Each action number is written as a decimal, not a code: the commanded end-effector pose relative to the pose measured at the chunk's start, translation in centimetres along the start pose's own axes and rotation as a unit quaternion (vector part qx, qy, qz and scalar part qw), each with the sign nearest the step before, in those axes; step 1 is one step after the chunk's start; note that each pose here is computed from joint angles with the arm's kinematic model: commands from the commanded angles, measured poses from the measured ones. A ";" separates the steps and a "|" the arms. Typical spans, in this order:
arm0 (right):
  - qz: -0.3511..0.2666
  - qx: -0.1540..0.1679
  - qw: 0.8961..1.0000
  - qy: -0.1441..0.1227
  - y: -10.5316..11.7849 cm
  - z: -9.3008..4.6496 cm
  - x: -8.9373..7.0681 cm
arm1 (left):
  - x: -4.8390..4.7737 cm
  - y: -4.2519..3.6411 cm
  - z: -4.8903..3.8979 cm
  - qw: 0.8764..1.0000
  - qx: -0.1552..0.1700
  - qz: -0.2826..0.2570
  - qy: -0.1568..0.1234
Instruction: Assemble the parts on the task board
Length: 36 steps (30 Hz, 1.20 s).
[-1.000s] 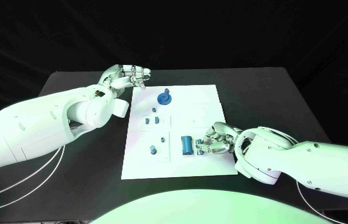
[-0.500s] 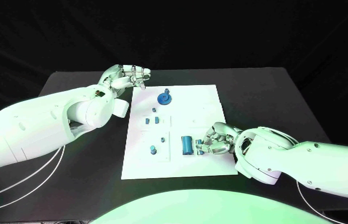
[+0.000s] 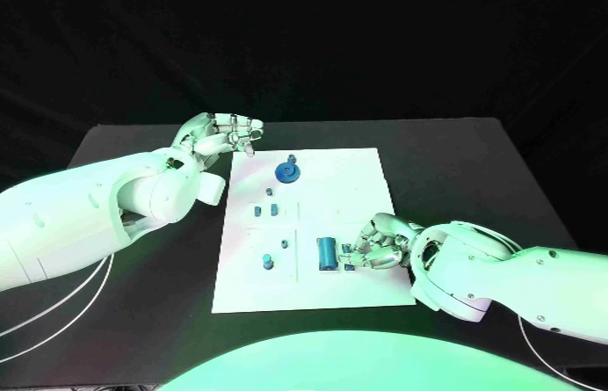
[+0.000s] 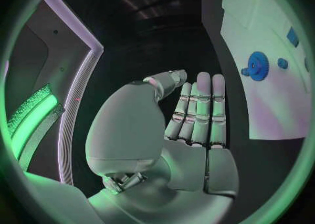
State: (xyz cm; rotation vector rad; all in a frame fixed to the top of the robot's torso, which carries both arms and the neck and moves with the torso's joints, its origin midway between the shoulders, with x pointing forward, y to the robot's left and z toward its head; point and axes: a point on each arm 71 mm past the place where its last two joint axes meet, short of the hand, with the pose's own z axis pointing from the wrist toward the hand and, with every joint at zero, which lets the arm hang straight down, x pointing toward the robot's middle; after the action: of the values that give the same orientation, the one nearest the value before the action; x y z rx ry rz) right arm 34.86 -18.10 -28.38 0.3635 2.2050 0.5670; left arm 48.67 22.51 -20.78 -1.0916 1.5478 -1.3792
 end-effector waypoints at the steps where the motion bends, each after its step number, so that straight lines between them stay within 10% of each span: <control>1: -0.005 -0.006 1.000 0.001 0.0 0.0 0.0 | 0.19 -0.11 0.01 1.000 0.003 -0.004 0.007; 36: -0.002 -0.008 1.000 0.027 -1.2 -1.2 -0.2 | 0.07 -0.08 0.02 1.000 0.003 -0.003 0.005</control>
State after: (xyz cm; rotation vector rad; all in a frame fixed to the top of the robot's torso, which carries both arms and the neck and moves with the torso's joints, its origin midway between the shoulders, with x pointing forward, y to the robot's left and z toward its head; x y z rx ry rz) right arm 34.09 -19.76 -28.05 0.3641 2.2300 0.5796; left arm 48.70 22.62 -20.80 -1.0927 1.5469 -1.3763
